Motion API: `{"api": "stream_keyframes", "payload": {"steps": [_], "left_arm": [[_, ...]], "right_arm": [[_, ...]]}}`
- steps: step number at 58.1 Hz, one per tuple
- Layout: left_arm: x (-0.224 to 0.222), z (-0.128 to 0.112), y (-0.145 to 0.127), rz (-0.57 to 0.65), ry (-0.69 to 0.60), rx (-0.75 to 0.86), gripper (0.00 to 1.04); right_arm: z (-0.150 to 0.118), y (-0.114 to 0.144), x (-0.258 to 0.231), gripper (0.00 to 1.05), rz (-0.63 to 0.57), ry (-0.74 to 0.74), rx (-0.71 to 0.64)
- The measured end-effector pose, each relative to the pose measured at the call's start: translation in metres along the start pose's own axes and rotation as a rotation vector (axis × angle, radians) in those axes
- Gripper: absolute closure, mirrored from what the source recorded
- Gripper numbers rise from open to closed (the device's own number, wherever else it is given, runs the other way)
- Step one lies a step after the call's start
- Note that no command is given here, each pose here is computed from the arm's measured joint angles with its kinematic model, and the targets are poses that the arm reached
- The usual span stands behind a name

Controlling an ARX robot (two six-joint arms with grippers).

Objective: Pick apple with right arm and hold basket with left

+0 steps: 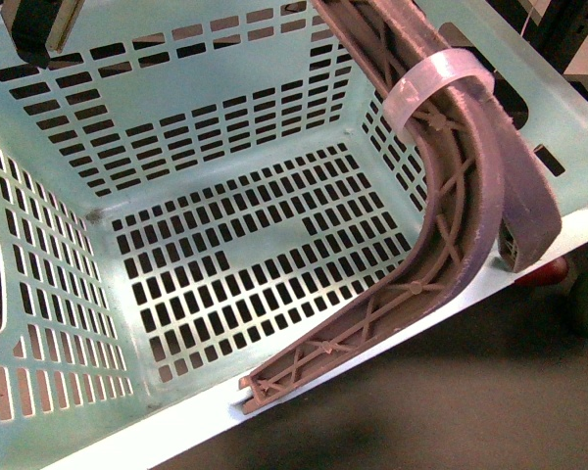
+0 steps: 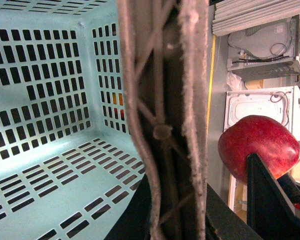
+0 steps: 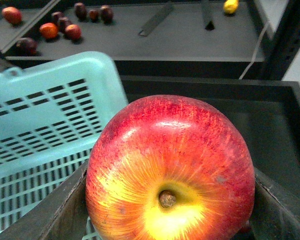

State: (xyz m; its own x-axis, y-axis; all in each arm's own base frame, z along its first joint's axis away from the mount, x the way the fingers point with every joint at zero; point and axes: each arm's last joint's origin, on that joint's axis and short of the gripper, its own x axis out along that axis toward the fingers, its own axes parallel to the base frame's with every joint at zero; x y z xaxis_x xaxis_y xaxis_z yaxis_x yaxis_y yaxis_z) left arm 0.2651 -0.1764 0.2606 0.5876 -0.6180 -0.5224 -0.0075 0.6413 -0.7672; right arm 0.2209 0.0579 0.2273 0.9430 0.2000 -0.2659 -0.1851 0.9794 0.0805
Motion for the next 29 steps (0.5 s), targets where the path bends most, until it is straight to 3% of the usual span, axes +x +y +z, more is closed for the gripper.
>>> {"api": "stream_keyframes", "payload": {"steps": [14, 24, 29], "left_arm": [[0.0, 0.0, 0.0, 0.001, -0.002, 0.001, 0.97], [0.0, 0.0, 0.0, 0.001, -0.002, 0.001, 0.97], [0.0, 0.0, 0.0, 0.001, -0.002, 0.001, 0.97]], "right_arm": [[-0.037, 0.021, 0.007, 0.31, 0.069, 0.11, -0.025], [-0.045, 0.031, 0.007, 0.31, 0.108, 0.133, -0.041], [-0.046, 0.034, 0.006, 0.18, 0.119, 0.132, -0.046]]}}
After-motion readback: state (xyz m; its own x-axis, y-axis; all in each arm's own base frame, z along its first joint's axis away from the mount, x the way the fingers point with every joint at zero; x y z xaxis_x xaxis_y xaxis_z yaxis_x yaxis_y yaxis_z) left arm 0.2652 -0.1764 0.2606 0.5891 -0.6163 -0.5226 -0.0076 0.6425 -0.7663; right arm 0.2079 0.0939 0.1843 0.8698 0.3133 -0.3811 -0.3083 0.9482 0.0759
